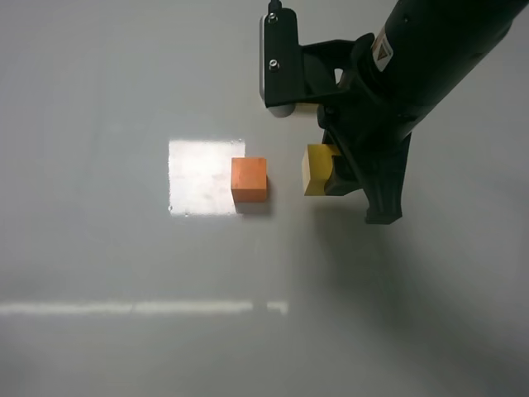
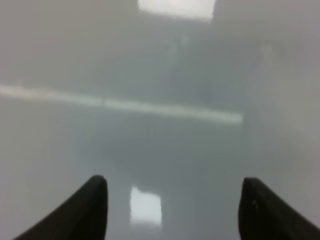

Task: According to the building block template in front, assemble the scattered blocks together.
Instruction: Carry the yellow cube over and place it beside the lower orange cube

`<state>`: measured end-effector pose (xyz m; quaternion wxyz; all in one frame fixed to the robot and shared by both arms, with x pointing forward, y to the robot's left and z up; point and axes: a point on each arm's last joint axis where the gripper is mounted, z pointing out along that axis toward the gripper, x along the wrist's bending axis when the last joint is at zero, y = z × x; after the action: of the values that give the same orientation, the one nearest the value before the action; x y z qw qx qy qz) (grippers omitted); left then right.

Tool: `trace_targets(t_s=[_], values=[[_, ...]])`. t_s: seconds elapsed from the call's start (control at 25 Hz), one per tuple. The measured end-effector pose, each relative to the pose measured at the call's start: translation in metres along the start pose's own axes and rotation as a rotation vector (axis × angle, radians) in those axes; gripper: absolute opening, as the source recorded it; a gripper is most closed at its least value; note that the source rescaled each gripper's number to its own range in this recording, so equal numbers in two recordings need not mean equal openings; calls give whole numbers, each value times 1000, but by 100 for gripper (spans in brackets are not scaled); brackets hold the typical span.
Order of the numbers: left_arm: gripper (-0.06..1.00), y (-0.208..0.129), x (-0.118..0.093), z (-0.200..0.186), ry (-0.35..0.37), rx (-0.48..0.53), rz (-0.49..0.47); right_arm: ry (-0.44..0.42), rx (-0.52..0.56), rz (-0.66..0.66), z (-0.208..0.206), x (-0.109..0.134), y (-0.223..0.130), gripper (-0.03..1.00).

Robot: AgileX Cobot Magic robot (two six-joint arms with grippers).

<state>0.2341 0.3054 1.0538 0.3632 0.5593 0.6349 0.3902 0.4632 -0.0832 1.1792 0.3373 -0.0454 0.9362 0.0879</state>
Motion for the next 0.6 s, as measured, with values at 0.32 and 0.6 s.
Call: trace_targets(t_s=[0.32,0.6], values=[[43,0,0,0,0,0,0,-9,-2,4,4,-8,7,0],[43,0,0,0,0,0,0,-4,4,-4,15,-10,14,0]])
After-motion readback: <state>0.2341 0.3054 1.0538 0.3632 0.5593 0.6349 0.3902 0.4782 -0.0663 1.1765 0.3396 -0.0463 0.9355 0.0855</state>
